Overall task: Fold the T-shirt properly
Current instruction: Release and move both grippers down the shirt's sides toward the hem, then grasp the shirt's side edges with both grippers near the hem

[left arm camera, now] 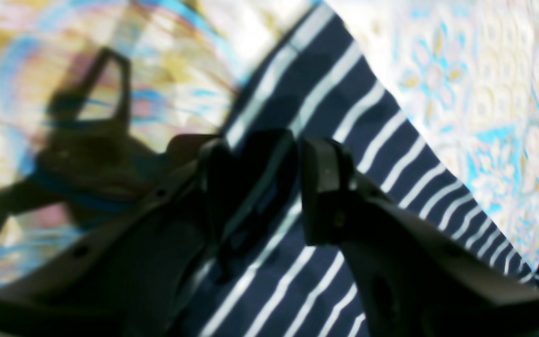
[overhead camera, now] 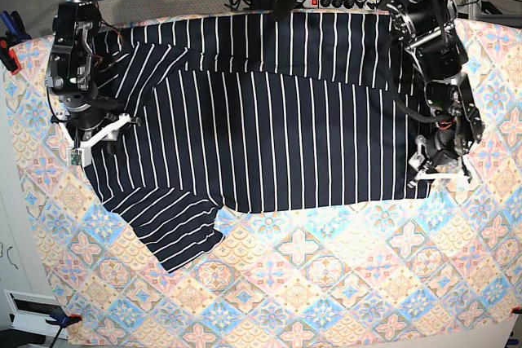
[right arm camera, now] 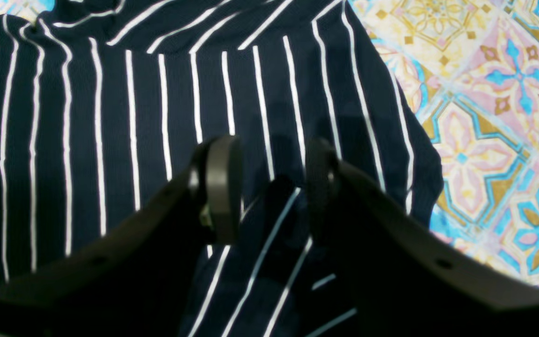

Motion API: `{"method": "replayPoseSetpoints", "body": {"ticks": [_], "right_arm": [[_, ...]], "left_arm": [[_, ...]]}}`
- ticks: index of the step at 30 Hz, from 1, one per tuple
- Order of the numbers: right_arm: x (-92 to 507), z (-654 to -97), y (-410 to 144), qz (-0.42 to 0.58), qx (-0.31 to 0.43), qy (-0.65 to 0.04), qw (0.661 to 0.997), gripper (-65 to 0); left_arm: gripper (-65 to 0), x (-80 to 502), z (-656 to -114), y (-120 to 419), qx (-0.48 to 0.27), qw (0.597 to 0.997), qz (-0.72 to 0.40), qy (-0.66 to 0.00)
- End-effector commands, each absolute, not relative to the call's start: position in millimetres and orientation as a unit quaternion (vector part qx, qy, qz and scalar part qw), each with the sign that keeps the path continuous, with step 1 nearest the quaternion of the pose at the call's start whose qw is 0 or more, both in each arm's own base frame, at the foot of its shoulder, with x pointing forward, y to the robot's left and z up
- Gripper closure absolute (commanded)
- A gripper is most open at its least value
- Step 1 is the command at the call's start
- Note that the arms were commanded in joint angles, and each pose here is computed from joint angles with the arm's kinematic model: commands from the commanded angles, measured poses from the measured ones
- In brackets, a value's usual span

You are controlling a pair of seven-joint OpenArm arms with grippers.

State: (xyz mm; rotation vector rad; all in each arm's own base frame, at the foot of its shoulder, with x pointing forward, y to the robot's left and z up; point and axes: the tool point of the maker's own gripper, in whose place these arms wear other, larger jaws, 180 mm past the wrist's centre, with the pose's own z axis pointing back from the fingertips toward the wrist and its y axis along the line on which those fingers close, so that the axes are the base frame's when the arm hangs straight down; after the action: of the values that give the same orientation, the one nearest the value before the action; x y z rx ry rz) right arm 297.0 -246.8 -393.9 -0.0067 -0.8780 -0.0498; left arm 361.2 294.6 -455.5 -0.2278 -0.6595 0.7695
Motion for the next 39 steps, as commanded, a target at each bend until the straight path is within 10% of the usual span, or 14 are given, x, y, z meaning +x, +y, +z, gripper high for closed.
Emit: {"method": "replayPoseSetpoints", "body": {"ticks": [1,17,29,39], "right_arm": [[307,-377,-252,-0.022,-0.008,-0.452,0.892,-21.9],[307,-377,-250,-0.021,-0.007,-0.452,0.892,-21.9],[307,-378,-250,-0.020,-0.007,-0.451,0.892,-21.9],[305,-379,-250,-0.020,-0.007,-0.449,0.893,-21.9]], "left_arm": [[-24.4,374,-439,302,-0.109,0.862,0.362,-0.339],[-13.1,360,-439,314,-0.103,0.851,0.380,-0.348],[-42.0,358,-430,333,-0.090,0.843,0.391,-0.359],[-43.3,356,-452,331,-0.088,0.840,0.408,-0.347]]}}
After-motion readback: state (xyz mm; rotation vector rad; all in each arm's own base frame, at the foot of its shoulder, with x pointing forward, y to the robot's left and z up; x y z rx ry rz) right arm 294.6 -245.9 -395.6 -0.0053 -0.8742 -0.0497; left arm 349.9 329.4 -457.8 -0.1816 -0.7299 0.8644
